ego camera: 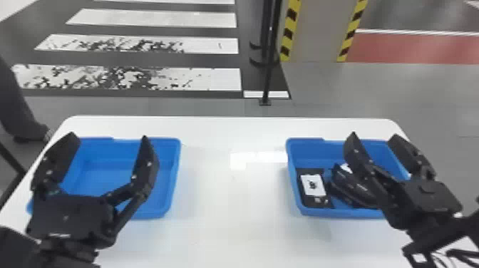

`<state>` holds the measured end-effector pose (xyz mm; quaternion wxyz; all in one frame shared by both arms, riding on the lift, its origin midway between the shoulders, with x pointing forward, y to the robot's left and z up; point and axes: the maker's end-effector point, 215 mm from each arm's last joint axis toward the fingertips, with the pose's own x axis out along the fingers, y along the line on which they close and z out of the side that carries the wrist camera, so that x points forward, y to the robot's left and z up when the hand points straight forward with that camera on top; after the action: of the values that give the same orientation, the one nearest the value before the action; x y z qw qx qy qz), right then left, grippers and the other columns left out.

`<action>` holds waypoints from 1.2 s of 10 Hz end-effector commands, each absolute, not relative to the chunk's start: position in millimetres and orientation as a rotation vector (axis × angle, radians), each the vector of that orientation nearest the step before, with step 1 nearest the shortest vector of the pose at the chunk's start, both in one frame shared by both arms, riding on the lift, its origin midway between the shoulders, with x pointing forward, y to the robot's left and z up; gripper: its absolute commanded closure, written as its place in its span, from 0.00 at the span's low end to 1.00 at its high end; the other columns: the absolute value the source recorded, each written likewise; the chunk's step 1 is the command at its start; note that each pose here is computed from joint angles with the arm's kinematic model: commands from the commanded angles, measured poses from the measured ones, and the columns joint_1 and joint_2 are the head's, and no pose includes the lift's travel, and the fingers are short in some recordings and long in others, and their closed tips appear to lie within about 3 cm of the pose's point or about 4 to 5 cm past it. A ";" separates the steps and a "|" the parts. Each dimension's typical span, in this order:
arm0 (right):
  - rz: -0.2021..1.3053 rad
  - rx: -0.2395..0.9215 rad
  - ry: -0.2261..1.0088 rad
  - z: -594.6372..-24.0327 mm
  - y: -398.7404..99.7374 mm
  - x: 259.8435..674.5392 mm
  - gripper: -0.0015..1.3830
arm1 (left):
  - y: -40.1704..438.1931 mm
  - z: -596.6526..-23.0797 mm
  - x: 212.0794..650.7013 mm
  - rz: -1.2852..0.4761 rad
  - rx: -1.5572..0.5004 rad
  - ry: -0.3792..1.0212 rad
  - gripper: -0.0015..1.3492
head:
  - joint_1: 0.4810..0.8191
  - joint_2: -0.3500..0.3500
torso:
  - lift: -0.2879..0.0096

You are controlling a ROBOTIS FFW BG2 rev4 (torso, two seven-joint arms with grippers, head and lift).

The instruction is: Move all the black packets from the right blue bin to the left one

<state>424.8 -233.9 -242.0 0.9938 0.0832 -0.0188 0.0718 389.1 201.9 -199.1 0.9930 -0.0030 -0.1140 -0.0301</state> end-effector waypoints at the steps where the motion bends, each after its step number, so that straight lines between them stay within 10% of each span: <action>1: 0.143 0.149 -0.045 -237.8 -233.8 424.1 0.22 | 200.9 -202.6 389.1 -0.062 -0.009 -0.217 0.05 | 0.63 0.44 | 0.50; 12: 0.198 0.124 0.108 -257.3 -212.7 436.8 0.22 | 202.4 -200.7 388.1 -0.061 -0.009 -0.225 0.05 | 0.63 0.45 | 0.50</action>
<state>433.4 -217.3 -250.7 0.9930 0.0666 0.0319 0.0919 388.1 202.4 -200.6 0.9932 -0.0045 -0.1122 -0.0302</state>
